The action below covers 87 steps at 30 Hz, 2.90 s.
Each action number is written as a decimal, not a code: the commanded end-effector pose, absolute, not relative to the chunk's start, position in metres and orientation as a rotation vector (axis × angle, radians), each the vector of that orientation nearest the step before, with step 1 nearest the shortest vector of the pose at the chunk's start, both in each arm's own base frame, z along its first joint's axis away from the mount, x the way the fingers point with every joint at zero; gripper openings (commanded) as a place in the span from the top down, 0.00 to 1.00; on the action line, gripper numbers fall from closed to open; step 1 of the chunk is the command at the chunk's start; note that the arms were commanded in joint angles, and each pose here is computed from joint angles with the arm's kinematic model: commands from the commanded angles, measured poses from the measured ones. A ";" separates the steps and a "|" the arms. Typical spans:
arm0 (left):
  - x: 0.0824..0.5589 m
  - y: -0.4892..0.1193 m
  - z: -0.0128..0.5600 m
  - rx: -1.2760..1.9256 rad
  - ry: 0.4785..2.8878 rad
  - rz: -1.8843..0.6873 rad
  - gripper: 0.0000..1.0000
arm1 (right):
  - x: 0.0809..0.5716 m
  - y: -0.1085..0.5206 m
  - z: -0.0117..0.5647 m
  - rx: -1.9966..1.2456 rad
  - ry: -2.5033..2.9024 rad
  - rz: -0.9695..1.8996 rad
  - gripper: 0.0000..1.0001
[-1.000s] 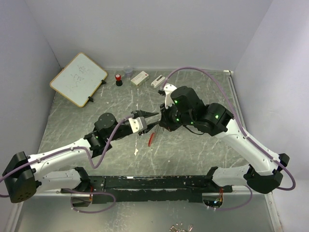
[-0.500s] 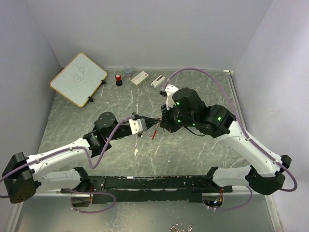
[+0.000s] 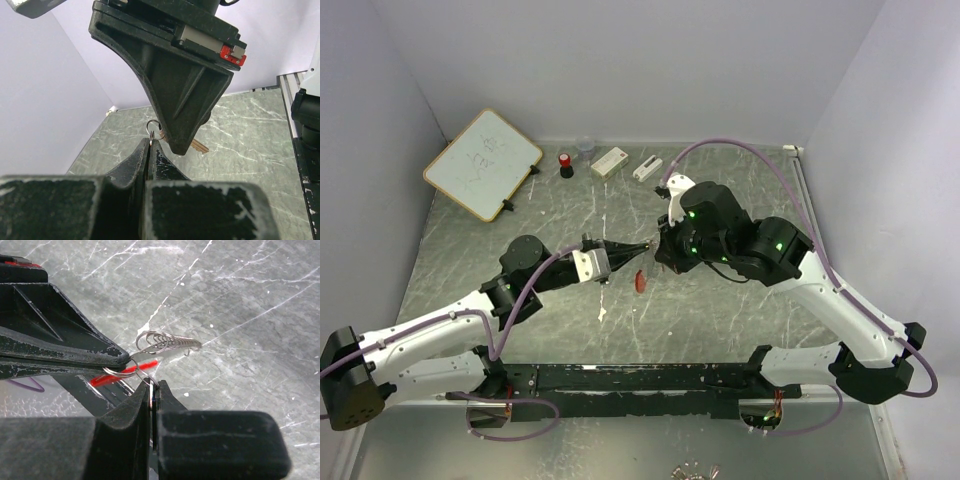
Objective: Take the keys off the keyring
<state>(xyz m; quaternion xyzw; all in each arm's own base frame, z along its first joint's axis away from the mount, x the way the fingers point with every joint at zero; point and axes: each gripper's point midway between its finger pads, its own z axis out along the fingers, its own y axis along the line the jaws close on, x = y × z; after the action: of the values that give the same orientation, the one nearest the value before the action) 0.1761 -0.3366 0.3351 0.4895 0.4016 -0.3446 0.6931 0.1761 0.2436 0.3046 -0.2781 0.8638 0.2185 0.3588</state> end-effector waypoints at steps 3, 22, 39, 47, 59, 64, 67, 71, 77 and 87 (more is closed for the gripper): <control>0.173 -0.331 0.352 1.055 0.850 -0.768 0.93 | 0.179 0.240 0.311 -0.698 2.213 0.544 1.00; 0.164 -0.311 0.372 0.905 0.761 -0.800 0.93 | 0.178 0.268 0.311 -0.736 2.128 0.695 1.00; 0.168 -0.291 0.382 0.749 0.677 -0.761 0.93 | 0.176 0.286 0.320 -0.750 2.054 0.809 1.00; 0.179 -0.276 0.380 0.679 0.712 -0.695 0.93 | 0.176 0.281 0.323 -0.746 2.049 0.788 1.00; 0.195 -0.273 0.377 0.623 0.767 -0.651 0.93 | 0.177 0.281 0.324 -0.750 2.056 0.779 1.00; 0.199 -0.268 0.377 0.595 0.780 -0.631 0.93 | 0.176 0.281 0.329 -0.750 2.050 0.784 1.00; 0.202 -0.267 0.376 0.582 0.792 -0.624 0.93 | 0.175 0.282 0.332 -0.756 2.044 0.793 1.00; 0.208 -0.269 0.373 0.581 0.819 -0.608 0.93 | 0.175 0.284 0.336 -0.767 2.035 0.803 1.00; 0.211 -0.268 0.371 0.571 0.828 -0.597 0.93 | 0.173 0.284 0.345 -0.770 2.015 0.824 1.00; 0.213 -0.272 0.364 0.590 0.853 -0.598 0.93 | 0.170 0.281 0.373 -0.769 1.944 0.843 1.00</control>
<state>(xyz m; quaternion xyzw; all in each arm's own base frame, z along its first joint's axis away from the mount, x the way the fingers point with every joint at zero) 0.1966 -0.2872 0.3519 0.3170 0.3928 -0.3153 0.8036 0.1793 0.2901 0.3427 -0.2988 0.7997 0.3237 0.4079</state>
